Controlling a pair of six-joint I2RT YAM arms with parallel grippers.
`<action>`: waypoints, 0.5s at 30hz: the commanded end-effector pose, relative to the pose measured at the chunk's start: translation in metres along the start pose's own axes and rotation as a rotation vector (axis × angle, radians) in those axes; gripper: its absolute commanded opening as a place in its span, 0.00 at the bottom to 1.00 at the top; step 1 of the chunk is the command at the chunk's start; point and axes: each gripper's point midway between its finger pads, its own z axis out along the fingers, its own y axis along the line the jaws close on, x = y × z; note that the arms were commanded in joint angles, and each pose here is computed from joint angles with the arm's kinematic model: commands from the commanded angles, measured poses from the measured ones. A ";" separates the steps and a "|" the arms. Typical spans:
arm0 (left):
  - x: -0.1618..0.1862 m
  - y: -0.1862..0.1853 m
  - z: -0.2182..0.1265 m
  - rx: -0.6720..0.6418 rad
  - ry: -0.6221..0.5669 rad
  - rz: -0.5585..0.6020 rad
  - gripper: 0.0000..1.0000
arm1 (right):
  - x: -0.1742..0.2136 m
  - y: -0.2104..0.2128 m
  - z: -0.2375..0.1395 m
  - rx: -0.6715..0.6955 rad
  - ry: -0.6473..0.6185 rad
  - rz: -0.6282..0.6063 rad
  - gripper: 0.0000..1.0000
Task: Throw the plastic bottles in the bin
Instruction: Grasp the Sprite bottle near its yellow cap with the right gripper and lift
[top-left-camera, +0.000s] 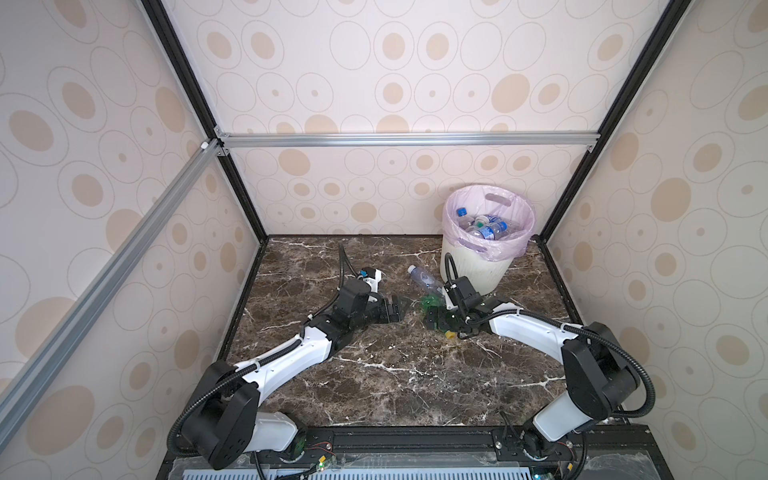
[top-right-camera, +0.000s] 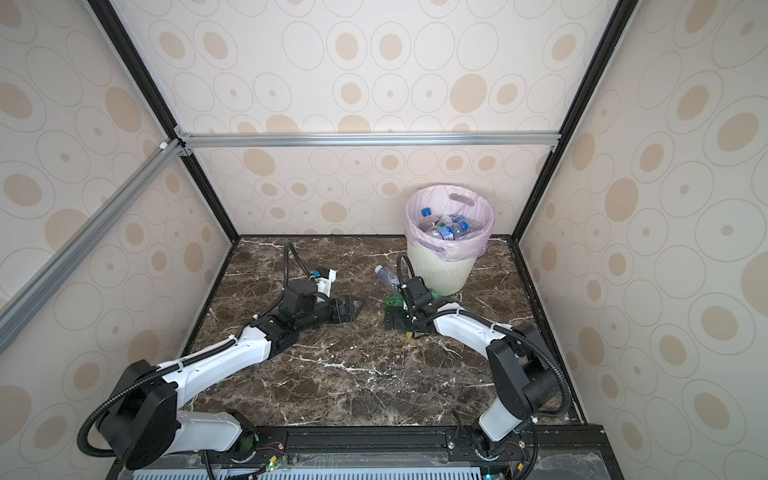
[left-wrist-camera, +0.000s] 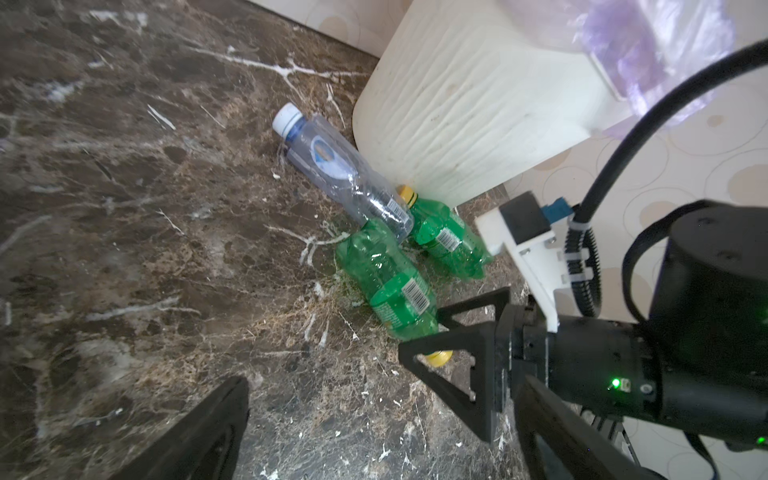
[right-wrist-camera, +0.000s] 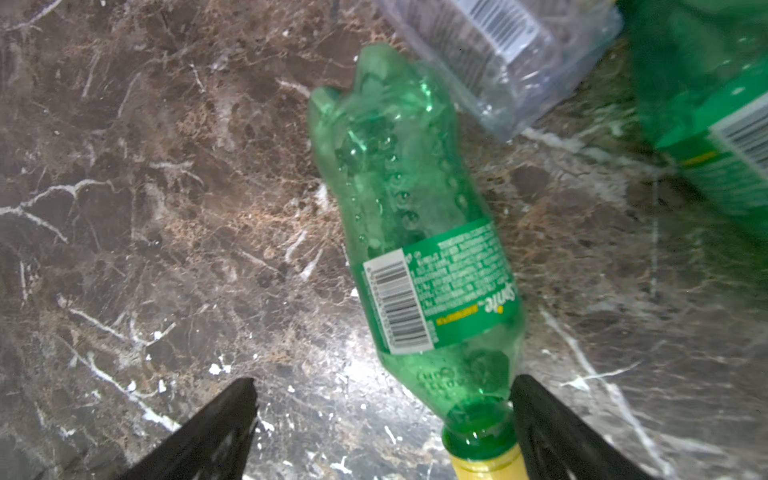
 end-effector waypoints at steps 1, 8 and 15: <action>-0.016 0.005 -0.010 -0.019 -0.042 0.012 0.99 | 0.000 0.013 0.002 -0.030 0.007 0.014 0.98; -0.017 0.008 -0.008 -0.018 -0.040 -0.010 0.99 | -0.009 0.012 -0.013 -0.010 -0.029 -0.018 0.99; -0.016 0.009 -0.005 -0.016 -0.035 -0.020 0.99 | -0.002 -0.003 -0.009 0.017 -0.005 -0.005 1.00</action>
